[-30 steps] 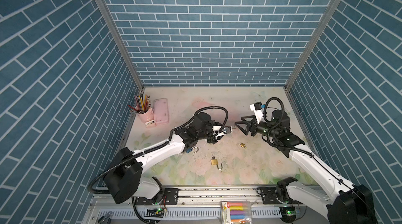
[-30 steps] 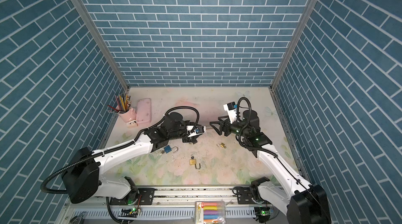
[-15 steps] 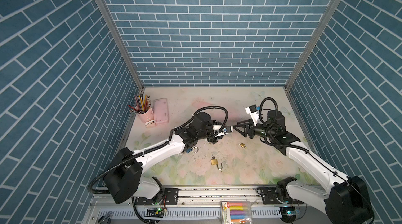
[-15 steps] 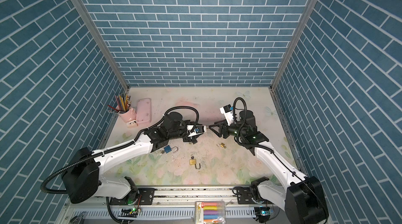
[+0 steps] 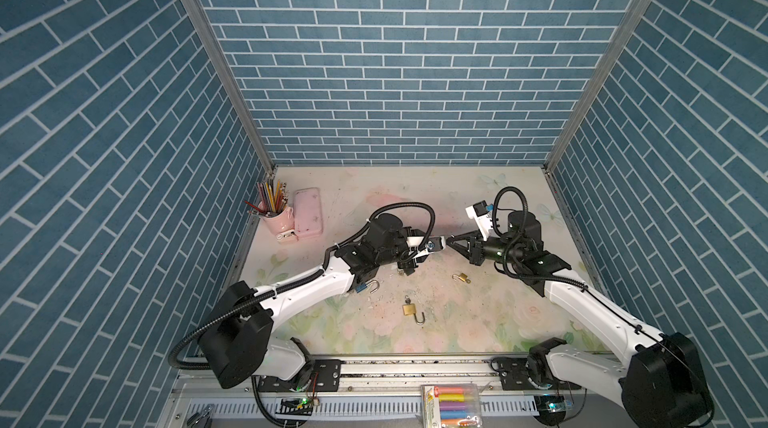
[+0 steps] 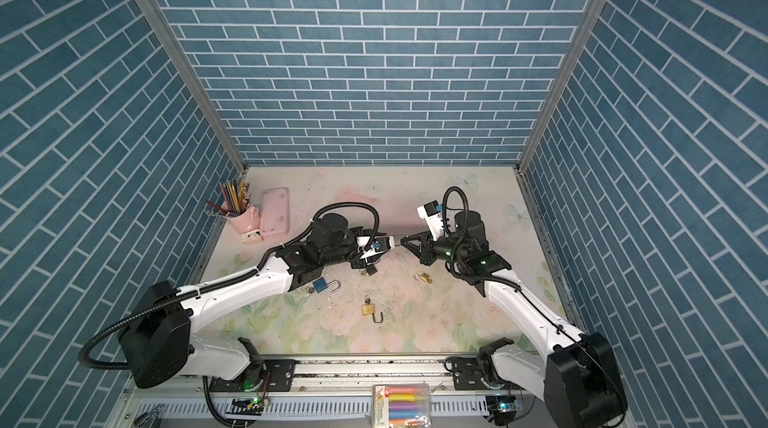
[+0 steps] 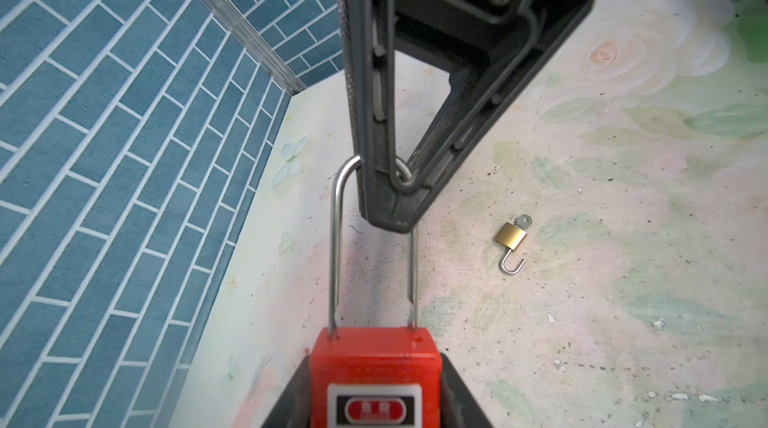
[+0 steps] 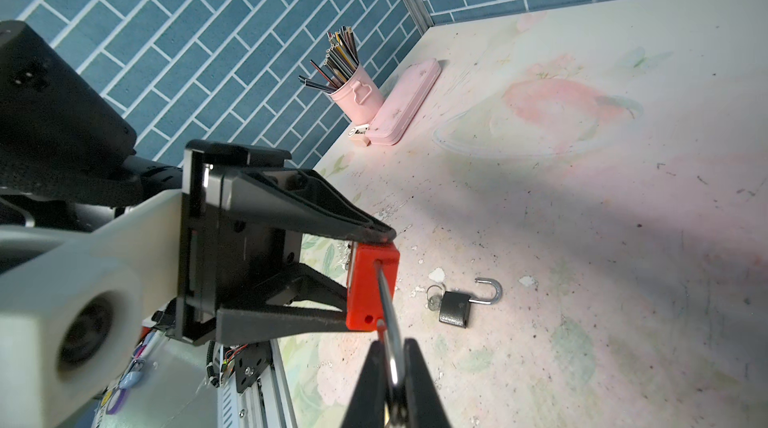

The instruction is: Lock with the key

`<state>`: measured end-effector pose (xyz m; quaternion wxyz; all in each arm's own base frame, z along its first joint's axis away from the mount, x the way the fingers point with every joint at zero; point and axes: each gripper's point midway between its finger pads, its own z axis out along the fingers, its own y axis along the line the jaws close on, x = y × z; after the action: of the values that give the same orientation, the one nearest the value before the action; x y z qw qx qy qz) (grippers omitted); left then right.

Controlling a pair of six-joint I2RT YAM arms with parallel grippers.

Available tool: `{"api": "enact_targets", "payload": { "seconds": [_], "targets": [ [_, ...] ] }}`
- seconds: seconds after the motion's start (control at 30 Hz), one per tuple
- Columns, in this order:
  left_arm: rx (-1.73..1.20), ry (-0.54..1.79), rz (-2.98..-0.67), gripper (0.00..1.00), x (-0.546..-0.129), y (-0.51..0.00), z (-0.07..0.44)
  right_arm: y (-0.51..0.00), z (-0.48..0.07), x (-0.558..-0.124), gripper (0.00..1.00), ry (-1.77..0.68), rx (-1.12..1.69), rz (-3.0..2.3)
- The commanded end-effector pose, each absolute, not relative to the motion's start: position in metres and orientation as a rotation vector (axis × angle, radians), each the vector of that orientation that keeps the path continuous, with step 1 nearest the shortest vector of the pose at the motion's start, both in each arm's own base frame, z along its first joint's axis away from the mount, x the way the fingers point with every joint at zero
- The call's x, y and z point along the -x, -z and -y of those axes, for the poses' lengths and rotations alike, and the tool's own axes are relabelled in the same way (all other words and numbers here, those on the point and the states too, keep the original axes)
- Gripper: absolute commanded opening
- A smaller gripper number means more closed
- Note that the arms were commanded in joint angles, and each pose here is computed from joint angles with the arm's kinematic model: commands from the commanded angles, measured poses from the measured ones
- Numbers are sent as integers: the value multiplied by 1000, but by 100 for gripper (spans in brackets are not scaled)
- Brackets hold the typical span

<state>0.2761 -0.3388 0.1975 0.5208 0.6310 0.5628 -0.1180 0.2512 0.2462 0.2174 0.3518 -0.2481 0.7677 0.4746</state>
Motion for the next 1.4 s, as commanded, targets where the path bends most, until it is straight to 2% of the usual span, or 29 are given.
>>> {"api": "enact_targets", "payload": {
  "seconds": [0.0, 0.03, 0.47, 1.37],
  "targets": [
    [-1478, 240, -1330, 0, -286, -201, 340, -220, -251, -251, 2, -1257, 643, -1978],
    [-1471, 234, -1330, 0, -286, -202, 341, -220, -252, -252, 0, -1259, 639, -1981],
    [-1376, 94, -1277, 0, -301, -213, 345, -220, -258, -253, 0, -1322, 638, -2003],
    [-1229, 7, -1223, 0, -314, -240, 359, -204, -267, -247, 0, -1445, 638, -2052]
  ]
}}
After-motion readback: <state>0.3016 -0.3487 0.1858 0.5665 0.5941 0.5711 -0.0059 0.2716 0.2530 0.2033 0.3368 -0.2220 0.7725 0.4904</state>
